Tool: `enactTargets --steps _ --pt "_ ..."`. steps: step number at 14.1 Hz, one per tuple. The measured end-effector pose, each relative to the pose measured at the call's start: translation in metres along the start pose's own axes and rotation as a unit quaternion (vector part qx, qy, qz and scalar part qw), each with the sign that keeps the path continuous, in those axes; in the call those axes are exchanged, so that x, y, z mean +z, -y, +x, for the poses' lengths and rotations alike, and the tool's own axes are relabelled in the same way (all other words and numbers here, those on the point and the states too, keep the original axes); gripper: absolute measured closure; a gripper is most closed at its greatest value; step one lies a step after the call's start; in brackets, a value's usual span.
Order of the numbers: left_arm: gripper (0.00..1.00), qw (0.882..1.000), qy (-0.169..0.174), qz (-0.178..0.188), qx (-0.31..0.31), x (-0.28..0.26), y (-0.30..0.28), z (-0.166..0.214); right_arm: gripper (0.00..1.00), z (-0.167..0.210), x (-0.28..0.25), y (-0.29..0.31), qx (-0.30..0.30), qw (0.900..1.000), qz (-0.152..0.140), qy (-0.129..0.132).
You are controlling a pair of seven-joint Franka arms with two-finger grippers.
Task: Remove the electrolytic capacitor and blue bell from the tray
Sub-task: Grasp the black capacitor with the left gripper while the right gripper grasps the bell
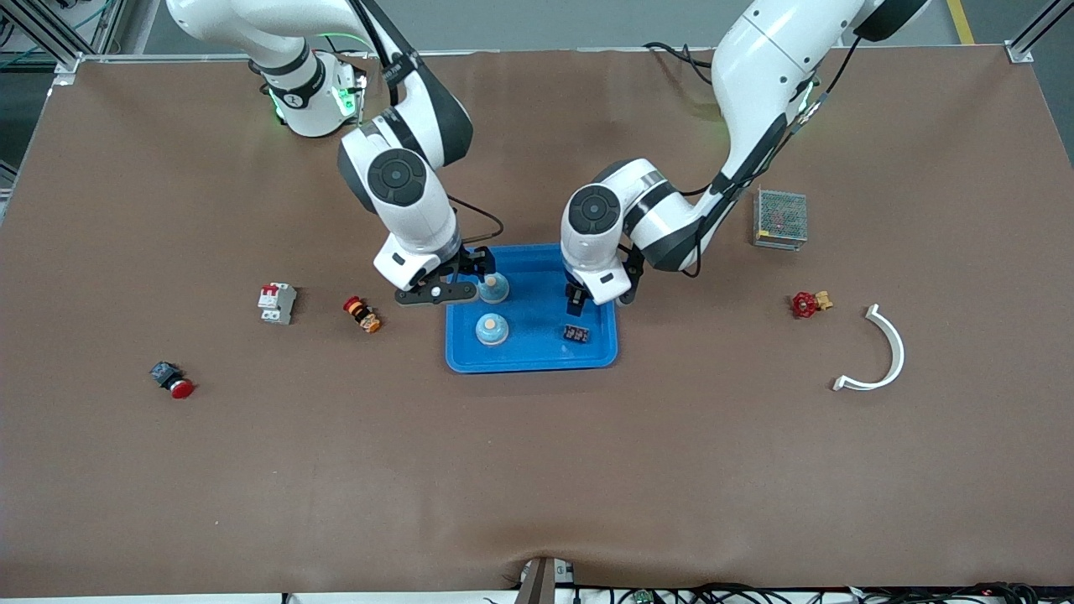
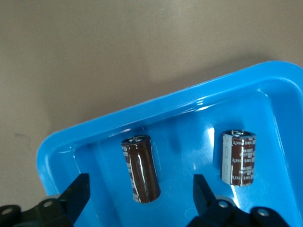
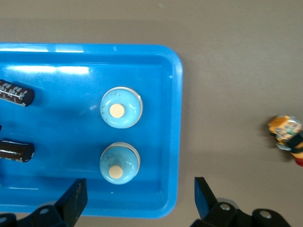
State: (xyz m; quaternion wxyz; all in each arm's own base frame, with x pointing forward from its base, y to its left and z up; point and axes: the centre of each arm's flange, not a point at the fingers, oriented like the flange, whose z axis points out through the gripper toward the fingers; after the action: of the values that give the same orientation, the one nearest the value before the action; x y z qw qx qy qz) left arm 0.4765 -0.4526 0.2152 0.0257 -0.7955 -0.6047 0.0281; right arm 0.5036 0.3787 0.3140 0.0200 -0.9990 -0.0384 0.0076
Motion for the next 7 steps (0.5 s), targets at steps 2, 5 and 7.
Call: enactTargets --steps 2,5,7 --pt "0.12 1.000 -0.006 0.003 -0.013 0.010 0.001 -0.001 0.00 -0.002 0.019 0.008 -0.007 1.000 -0.001 -0.003" --pt "0.22 0.999 -0.012 0.013 -0.027 0.026 0.004 -0.004 0.00 -0.002 0.044 0.015 -0.011 1.000 0.000 -0.010" --pt "0.29 0.999 -0.013 0.017 -0.033 0.032 0.005 -0.004 0.00 -0.003 0.059 0.017 -0.013 1.000 -0.001 -0.012"
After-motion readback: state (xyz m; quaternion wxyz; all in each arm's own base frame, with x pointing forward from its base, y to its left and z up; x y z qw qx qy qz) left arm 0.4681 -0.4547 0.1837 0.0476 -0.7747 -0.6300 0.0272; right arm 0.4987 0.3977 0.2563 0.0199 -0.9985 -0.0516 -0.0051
